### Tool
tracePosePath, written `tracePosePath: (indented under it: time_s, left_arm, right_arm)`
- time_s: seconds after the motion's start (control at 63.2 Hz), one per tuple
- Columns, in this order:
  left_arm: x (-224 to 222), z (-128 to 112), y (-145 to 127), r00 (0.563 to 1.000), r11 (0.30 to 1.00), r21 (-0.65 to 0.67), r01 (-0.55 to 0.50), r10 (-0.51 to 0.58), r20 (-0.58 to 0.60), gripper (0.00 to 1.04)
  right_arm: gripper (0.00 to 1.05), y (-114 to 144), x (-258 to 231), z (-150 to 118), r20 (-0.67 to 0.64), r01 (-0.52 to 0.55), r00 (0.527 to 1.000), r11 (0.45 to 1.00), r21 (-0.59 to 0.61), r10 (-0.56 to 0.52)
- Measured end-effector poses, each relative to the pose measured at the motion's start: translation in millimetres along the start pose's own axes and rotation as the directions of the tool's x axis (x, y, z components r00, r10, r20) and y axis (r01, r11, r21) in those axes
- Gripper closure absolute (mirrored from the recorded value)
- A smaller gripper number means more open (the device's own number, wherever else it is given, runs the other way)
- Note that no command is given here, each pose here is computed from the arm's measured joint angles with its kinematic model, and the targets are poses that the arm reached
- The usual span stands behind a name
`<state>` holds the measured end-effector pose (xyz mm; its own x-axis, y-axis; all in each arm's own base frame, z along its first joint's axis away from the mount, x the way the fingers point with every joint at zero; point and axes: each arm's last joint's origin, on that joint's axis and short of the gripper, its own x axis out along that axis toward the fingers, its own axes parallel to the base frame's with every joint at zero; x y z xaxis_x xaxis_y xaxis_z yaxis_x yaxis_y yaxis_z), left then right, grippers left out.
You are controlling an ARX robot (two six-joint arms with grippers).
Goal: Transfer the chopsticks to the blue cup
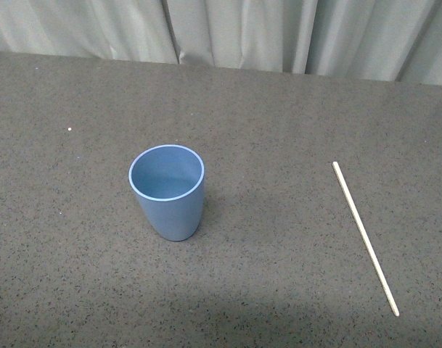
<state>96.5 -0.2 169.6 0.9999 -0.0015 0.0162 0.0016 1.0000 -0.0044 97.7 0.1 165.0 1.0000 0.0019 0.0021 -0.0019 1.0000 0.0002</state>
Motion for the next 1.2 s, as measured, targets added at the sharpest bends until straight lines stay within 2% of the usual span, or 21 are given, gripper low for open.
tracePosePath:
  time_s: [0.949,0.996,1.043,1.107,1.202]
  left_arm:
    - [0,0,0,1.000,1.000,0.000,0.000,0.000,0.000,0.07]
    - [0,0,0,1.000,1.000,0.000,0.000,0.000,0.000,0.07]
    - [0,0,0,1.000,1.000,0.000,-0.002,0.002,0.000,0.07]
    - [0,0,0,1.000,1.000,0.000,-0.001,0.001,0.000,0.07]
    - [0,0,0,1.000,1.000,0.000,0.000,0.000,0.000,0.07]
  right_arm:
    - [0.09,0,0,0,0.000,0.000,1.000,1.000,0.000,0.000]
    - [0.09,0,0,-1,-0.042,0.053,0.998,0.998,-0.046,-0.055]
    - [0.09,1,3,-1,-0.117,0.112,0.984,0.980,-0.162,-0.132]
    - [0.09,3,12,1,-0.208,0.060,0.971,0.967,-0.246,-0.113]
    - [0.09,5,31,6,-0.315,-0.020,0.947,0.970,-0.244,-0.059]
